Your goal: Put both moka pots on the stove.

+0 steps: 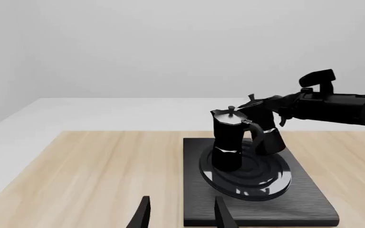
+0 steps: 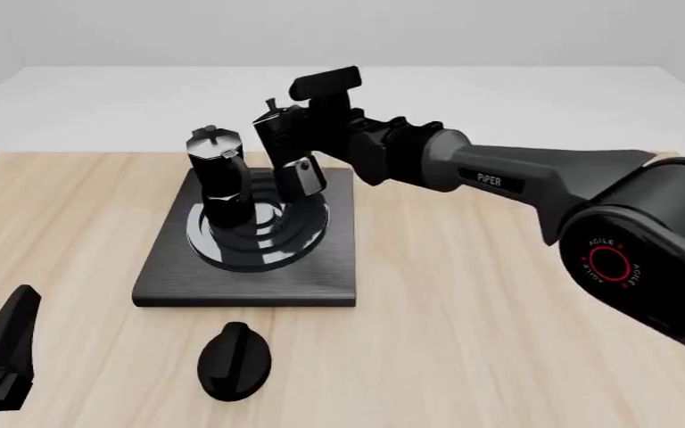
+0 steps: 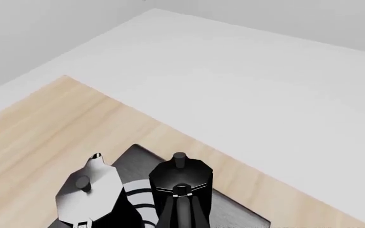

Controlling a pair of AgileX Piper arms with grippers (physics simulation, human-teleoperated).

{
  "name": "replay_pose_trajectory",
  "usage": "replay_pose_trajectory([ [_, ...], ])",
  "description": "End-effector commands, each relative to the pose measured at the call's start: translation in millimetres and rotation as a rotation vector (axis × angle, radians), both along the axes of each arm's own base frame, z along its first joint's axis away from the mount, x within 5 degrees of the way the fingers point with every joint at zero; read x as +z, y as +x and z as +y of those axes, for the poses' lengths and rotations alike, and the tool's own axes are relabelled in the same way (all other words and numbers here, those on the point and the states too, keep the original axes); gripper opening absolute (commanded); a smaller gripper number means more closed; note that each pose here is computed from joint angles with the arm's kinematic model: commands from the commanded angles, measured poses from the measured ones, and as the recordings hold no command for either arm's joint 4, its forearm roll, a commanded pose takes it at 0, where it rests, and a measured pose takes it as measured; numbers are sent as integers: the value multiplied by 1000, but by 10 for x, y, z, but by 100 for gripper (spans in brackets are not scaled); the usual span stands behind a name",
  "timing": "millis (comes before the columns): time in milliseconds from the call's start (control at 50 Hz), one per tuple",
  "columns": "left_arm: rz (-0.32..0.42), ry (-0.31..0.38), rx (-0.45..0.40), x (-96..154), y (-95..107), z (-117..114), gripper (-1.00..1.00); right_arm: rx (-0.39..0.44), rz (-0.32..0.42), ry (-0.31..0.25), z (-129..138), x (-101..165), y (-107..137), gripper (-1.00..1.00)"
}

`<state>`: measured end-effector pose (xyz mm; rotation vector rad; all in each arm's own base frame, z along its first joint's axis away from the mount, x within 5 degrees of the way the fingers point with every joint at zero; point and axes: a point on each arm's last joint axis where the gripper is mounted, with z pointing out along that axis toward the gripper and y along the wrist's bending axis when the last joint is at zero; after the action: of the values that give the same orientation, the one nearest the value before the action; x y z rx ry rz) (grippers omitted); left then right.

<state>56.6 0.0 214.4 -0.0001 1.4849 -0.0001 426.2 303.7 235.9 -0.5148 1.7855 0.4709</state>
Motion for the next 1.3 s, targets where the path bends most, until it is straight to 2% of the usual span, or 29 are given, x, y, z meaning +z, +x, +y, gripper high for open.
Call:
replay_pose_trajectory([
  [20,0,0,0,0,0,0,100,2,-29,14,-19,131,-14,-100],
  [540,0,0,0,0,0,0,100,5,-9,10,-137,114,-225,-100],
  [640,0,0,0,0,0,0,100,11,13,6,-112,63,-260,-100],
  [920,0,0,0,0,0,0,100,26,19,-9,-146,5,-414,-100],
  [1300,0,0,0,0,0,0,100,13,59,-3,-224,-48,-479,-100],
])
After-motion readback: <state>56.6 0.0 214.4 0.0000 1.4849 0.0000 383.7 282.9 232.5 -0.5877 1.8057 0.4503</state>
